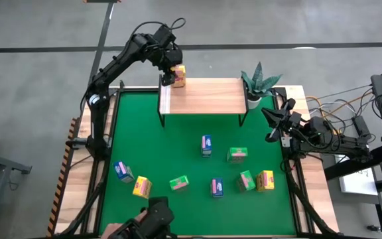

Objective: Stack cereal on shelf
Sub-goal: Put the top yellow cereal box on the shelf, then put the left green cereal box on the shelf

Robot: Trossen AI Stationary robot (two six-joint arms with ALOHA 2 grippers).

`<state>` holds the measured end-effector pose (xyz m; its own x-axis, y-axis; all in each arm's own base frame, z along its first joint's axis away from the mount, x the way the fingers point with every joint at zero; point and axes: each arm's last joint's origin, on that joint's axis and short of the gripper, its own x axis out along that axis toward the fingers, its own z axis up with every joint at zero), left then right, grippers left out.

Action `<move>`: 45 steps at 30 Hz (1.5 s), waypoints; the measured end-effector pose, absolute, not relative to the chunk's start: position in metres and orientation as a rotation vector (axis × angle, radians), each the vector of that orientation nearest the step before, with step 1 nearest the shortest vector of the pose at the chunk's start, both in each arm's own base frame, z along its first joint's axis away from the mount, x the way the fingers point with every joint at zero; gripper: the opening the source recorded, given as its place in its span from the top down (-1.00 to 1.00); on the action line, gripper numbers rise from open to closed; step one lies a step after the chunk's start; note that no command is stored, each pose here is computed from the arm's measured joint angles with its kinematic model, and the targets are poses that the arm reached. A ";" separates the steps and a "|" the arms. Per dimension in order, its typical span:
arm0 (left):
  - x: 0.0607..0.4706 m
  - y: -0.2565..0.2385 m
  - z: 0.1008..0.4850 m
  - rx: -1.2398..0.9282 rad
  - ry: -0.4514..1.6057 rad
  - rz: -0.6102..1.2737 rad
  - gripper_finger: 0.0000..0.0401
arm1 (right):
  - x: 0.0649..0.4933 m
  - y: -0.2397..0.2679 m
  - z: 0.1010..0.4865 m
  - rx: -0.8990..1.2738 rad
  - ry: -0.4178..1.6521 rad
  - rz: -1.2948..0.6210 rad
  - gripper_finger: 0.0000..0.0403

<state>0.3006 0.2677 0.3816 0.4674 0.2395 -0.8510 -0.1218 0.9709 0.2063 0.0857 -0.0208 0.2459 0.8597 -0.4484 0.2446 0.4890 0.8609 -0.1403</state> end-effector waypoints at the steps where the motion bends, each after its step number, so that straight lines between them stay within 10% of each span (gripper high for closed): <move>1: 0.301 0.268 0.382 0.122 1.061 0.223 -0.12 | 0.086 -0.021 0.246 -0.201 -0.207 -0.495 0.91; 22: 0.296 0.234 0.414 -0.159 0.951 0.269 -0.21 | 0.084 -0.021 0.251 -0.209 -0.225 -0.498 0.91; 45: 0.363 -0.029 0.413 -0.005 1.091 -0.134 -0.21 | 0.083 -0.020 0.254 -0.196 -0.233 -0.496 0.91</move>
<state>0.3633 -0.0290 0.4131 0.4544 -0.1112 -0.8838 0.1063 0.9919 -0.0702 0.0831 -0.0204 0.2537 0.8538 -0.4466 0.2675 0.4909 0.8617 -0.1285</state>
